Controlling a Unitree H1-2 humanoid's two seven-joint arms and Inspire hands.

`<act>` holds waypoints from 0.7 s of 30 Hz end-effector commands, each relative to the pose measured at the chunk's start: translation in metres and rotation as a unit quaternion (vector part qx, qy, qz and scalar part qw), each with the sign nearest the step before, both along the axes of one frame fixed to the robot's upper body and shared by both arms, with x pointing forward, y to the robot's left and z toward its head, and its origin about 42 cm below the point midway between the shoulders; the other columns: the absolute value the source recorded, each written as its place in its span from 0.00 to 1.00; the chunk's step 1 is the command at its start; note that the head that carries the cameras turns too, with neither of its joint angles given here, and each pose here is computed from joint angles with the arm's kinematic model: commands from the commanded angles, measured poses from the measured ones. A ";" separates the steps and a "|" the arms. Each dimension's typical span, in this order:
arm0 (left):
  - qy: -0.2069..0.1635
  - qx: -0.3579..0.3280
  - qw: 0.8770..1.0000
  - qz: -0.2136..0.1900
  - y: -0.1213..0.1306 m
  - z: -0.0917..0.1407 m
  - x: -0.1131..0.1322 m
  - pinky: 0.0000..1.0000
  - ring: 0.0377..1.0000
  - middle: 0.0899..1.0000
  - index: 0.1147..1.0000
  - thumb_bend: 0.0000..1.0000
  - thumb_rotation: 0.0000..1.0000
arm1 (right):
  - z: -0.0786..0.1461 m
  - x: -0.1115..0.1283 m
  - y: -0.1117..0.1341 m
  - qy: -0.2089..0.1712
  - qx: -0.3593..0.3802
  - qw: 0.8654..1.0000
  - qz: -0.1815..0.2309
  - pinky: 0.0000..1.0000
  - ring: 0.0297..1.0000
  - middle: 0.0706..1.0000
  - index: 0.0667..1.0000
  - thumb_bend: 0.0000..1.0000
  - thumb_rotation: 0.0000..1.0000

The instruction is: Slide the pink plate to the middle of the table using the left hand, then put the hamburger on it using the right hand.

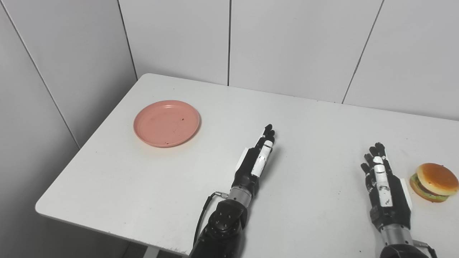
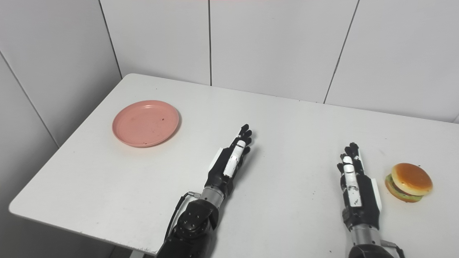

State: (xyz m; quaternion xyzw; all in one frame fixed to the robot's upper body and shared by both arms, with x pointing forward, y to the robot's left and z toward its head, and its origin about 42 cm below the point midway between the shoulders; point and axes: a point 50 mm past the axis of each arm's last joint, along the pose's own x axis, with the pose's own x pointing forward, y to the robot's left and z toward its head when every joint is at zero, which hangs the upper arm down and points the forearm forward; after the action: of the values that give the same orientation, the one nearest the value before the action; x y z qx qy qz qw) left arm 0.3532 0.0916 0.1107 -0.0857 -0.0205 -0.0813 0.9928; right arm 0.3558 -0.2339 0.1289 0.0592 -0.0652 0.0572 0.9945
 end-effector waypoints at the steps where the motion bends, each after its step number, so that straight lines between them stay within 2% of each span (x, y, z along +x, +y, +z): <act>1: 0.008 0.003 1.000 0.006 0.004 -0.009 -0.004 1.00 1.00 1.00 1.00 0.41 1.00 | 0.005 0.001 -0.002 -0.030 0.000 1.000 0.000 1.00 1.00 1.00 1.00 0.55 0.84; 6: 0.004 -0.011 1.000 0.008 0.008 -0.002 -0.002 1.00 1.00 1.00 1.00 0.43 1.00 | 0.005 0.001 -0.001 -0.033 -0.005 0.999 -0.006 1.00 1.00 1.00 1.00 0.56 0.84; 10: -0.022 -0.018 0.999 0.034 0.015 0.015 0.002 1.00 1.00 1.00 1.00 0.37 1.00 | 0.007 0.000 0.000 -0.029 -0.001 1.000 -0.004 1.00 1.00 1.00 1.00 0.55 0.83; 13: -0.029 -0.029 0.998 0.040 0.022 0.029 0.007 1.00 1.00 1.00 1.00 0.37 1.00 | 0.007 0.000 0.000 -0.028 0.003 1.000 -0.007 1.00 1.00 1.00 1.00 0.56 0.82; 18: -0.029 -0.050 0.997 0.048 0.036 0.051 0.017 1.00 0.98 0.97 0.97 0.50 1.00 | 0.007 0.001 0.000 -0.027 0.002 1.000 -0.006 1.00 1.00 1.00 1.00 0.55 0.81; 21: -0.045 -0.048 0.996 0.064 0.055 0.069 0.030 0.95 0.94 0.93 0.92 0.54 1.00 | 0.007 0.002 0.001 -0.029 0.000 1.000 -0.005 1.00 1.00 1.00 1.00 0.54 0.83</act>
State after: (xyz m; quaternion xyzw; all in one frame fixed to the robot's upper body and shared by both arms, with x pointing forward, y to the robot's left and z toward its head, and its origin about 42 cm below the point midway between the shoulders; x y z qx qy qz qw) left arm 0.3663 0.1409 0.1427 -0.1283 -0.0215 -0.0181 0.9913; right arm 0.3557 -0.2341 0.1303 0.0561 -0.0695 0.0550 0.9945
